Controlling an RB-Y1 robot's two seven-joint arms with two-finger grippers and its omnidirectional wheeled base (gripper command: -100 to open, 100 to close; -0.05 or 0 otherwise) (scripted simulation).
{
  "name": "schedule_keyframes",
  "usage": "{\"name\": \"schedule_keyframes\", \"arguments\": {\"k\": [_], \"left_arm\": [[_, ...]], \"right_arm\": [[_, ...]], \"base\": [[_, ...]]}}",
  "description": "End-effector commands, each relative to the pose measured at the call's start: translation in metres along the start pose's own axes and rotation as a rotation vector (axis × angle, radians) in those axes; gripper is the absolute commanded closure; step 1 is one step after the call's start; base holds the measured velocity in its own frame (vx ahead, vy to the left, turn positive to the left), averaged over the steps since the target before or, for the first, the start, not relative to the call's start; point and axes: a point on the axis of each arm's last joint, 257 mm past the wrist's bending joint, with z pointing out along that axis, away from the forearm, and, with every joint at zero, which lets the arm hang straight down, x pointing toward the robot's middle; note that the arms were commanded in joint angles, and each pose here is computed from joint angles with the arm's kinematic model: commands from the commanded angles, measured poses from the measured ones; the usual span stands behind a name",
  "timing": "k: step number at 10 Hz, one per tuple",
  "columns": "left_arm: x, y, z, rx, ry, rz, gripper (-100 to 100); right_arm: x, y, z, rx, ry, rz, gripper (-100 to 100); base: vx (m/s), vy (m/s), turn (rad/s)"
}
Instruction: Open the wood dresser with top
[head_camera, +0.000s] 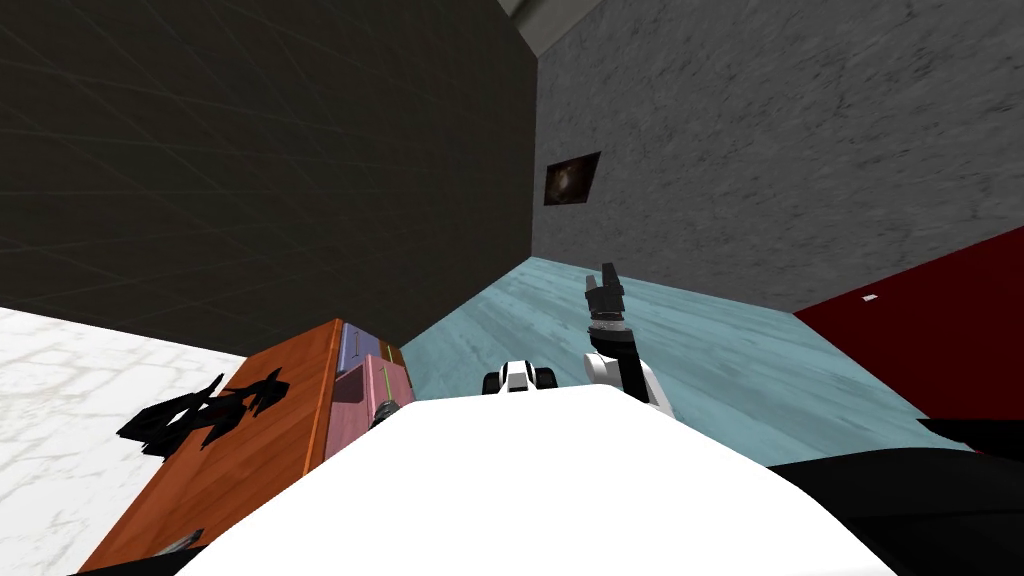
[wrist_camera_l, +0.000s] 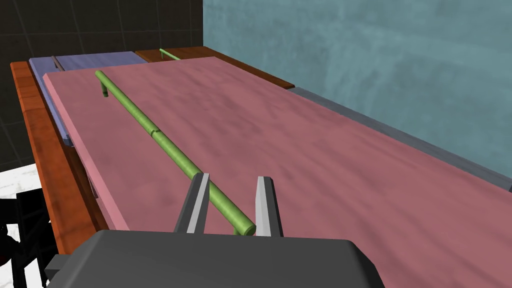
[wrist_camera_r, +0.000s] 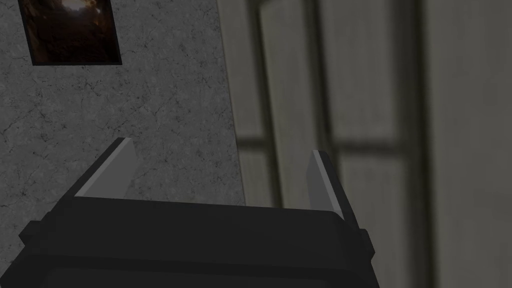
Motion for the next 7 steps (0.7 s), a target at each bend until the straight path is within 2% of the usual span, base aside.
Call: {"name": "schedule_keyframes", "arguments": {"k": [1,2,3,4,5,7], "left_arm": [[0.018,-0.01,0.013,-0.005,-0.006,-0.016,100],[0.015,-0.004,0.016,-0.034,-0.034,-0.022,100],[0.033,-0.017,0.022,-0.015,-0.011,-0.033,100],[0.015,-0.038,0.025,-0.007,-0.035,-0.036,-100],[0.015,-0.038,0.025,-0.007,-0.035,-0.036,-100],[0.008,-0.059,0.031,-0.004,-0.053,-0.047,-100]], "right_arm": [[0.0,0.0,0.0,0.0,0.0,0.0,0],[0.0,0.0,0.0,0.0,0.0,0.0,0],[0.0,0.0,0.0,0.0,0.0,0.0,0],[0.0,0.0,0.0,0.0,0.0,0.0,0],[0.0,0.0,0.0,0.0,0.0,0.0,0],[0.0,0.0,0.0,0.0,0.0,0.0,0]], "base": [[-0.087,-0.039,-0.065],[-0.107,-0.044,-0.131],[-0.089,-0.043,-0.06],[-0.098,-0.078,-0.122],[-0.094,-0.059,-0.09],[-0.079,-0.035,-0.082]]}}
